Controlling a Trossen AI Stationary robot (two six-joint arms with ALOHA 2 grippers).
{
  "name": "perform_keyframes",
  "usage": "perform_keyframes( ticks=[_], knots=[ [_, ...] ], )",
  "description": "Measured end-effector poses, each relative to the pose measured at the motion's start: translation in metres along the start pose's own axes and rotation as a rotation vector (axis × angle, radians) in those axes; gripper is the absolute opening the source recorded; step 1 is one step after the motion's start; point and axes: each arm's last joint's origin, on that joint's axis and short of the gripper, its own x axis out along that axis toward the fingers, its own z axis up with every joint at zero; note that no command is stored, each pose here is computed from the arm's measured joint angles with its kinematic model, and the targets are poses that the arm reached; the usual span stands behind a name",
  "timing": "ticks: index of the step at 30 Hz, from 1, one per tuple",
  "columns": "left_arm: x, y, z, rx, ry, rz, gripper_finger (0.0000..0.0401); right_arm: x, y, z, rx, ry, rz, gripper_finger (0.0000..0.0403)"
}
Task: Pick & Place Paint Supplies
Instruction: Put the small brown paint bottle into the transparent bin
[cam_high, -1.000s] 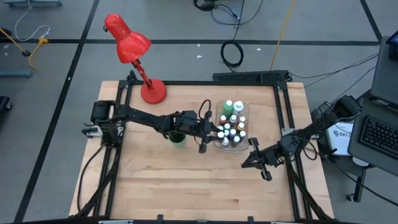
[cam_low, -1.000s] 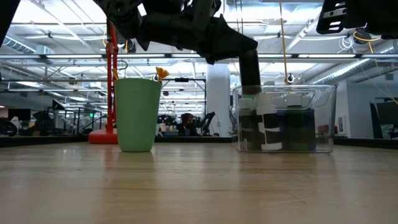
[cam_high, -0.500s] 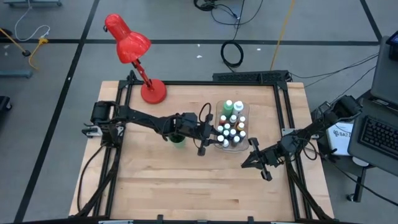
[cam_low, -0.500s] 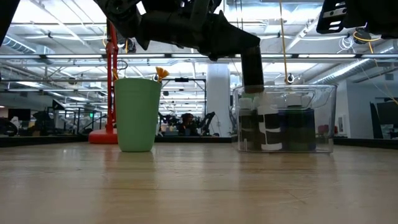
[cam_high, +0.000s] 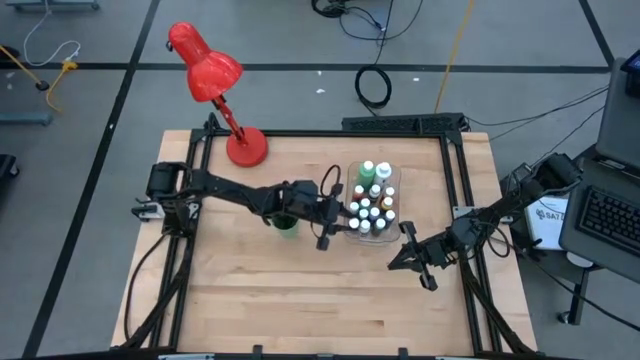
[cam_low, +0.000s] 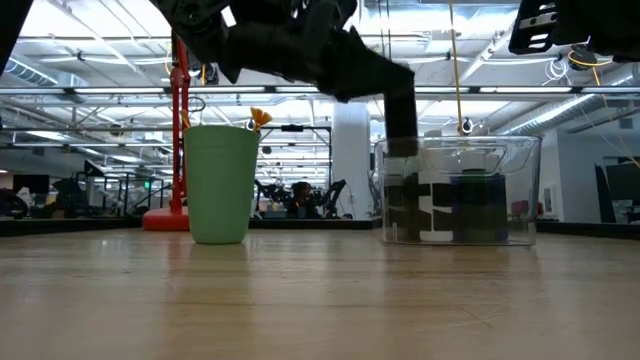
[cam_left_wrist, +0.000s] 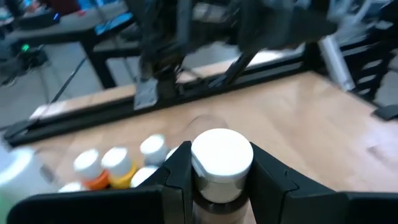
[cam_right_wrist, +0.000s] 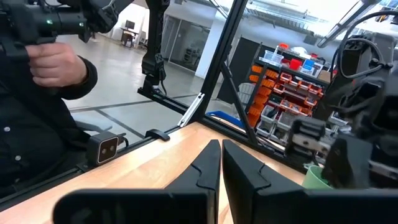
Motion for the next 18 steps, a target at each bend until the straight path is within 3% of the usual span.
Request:
perform_keyframes(
  ticks=[18],
  knots=[
    [0.006,0.005,-0.017,-0.074,0.07,0.041,0.0097,0.0,0.0,0.0,0.0,-0.002,-0.001,0.0008]
  ],
)
